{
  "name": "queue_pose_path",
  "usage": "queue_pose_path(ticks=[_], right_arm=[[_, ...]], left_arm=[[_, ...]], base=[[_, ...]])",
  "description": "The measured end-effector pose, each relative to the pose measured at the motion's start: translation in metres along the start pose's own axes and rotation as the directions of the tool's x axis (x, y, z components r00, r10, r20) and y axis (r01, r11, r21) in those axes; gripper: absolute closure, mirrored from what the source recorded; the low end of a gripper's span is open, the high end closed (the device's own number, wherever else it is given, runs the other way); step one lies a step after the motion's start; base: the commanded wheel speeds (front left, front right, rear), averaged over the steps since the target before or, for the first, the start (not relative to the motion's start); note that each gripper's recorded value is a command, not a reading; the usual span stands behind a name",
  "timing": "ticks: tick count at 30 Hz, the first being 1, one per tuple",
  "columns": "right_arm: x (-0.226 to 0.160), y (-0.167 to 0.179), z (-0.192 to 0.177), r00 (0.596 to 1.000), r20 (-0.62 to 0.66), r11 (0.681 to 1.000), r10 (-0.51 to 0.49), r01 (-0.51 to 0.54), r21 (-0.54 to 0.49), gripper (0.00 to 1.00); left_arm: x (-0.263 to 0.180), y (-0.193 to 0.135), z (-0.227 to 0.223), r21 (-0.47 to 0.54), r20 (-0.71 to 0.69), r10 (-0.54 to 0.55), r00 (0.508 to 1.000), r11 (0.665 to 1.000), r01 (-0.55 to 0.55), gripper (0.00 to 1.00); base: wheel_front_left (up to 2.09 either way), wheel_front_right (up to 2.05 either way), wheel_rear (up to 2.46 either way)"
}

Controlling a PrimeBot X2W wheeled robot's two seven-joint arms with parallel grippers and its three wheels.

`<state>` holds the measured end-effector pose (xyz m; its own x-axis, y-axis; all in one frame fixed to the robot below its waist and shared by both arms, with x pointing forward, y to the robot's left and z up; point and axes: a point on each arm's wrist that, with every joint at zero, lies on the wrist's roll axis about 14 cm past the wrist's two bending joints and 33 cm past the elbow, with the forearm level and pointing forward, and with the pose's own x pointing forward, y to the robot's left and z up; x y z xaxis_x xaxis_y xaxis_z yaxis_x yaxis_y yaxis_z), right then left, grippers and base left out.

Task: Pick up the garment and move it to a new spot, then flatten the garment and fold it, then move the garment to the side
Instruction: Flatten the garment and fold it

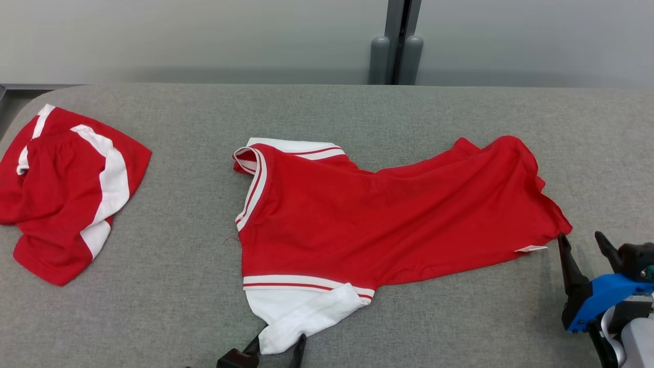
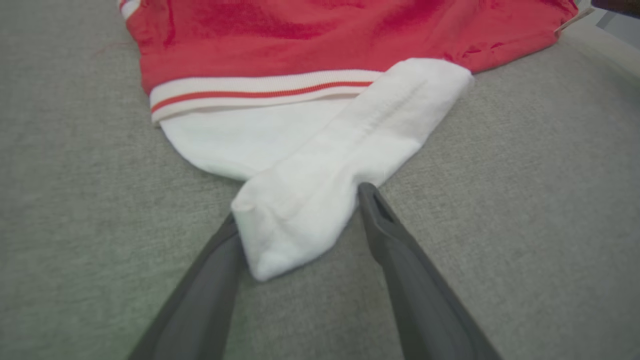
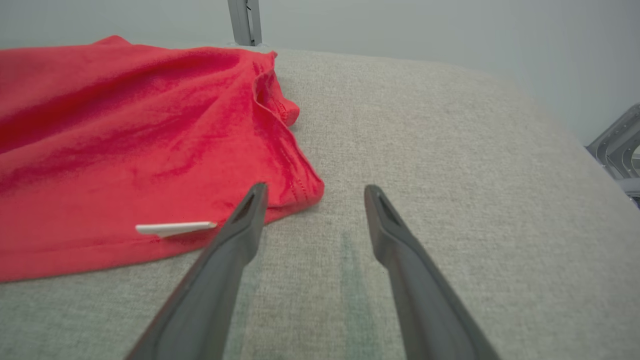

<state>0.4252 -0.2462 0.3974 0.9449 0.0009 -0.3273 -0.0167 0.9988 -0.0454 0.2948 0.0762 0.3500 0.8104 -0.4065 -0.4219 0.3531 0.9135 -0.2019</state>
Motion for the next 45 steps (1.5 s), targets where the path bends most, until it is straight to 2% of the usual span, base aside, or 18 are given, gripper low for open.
queue_pose_path(ticks=[7,17,18,19,20,21,27,33,41,45], right_arm=[[0.019,0.004,-0.001,0.999,-0.036,0.999,0.021,-0.022,-0.023,0.0],[0.033,0.011,-0.022,0.991,-0.13,0.999,0.043,-0.046,-0.019,0.0],[0.034,0.013,-0.023,0.99,-0.134,0.999,0.046,-0.048,-0.014,0.04],[0.035,0.014,-0.025,0.989,-0.138,0.999,0.047,-0.048,-0.008,0.58],[0.035,0.015,-0.025,0.989,-0.14,0.999,0.047,-0.047,-0.001,0.99],[0.036,0.016,-0.025,0.989,-0.139,0.999,0.048,-0.047,0.008,1.0],[0.036,0.021,-0.018,0.992,-0.111,0.998,0.056,-0.052,0.042,1.0],[0.015,0.033,-0.017,0.993,-0.069,0.993,0.097,-0.092,0.068,1.0],[-0.025,0.046,0.004,0.987,0.069,0.982,0.142,-0.15,0.118,1.0],[-0.03,0.046,0.034,0.976,0.16,0.978,0.149,-0.17,0.124,1.0]], left_arm=[[0.003,0.002,0.003,-0.008,0.005,0.003,1.0,1.0,-0.003,0.0],[0.006,0.005,0.01,-0.039,0.028,0.022,0.999,0.999,-0.021,0.0],[0.006,0.006,0.011,-0.042,0.031,0.024,0.999,0.999,-0.023,0.1],[0.007,0.005,0.011,-0.046,0.03,0.022,0.999,0.999,-0.021,0.51],[0.007,0.004,0.01,-0.047,0.027,0.02,0.999,0.999,-0.019,0.85],[0.008,0.004,0.01,-0.053,0.026,0.02,0.999,0.998,-0.019,1.0],[0.012,0.003,0.019,-0.065,0.051,0.016,0.999,0.998,-0.013,1.0],[0.005,0.003,0.05,-0.078,0.162,0.031,0.986,0.997,-0.019,1.0],[-0.001,0.006,0.098,-0.057,0.313,0.03,0.949,0.998,-0.013,1.0],[0.005,0.009,0.13,-0.01,0.385,0.002,0.923,1.0,0.002,1.0]], base=[[0.0,0.0,0.0],[0.0,0.0,0.0],[0.0,0.0,0.0],[0.0,0.0,0.0],[0.0,0.0,0.0],[0.0,0.0,0.0],[0.0,0.0,0.0],[0.0,0.0,0.0],[0.0,0.0,0.0],[0.0,0.0,0.0]])
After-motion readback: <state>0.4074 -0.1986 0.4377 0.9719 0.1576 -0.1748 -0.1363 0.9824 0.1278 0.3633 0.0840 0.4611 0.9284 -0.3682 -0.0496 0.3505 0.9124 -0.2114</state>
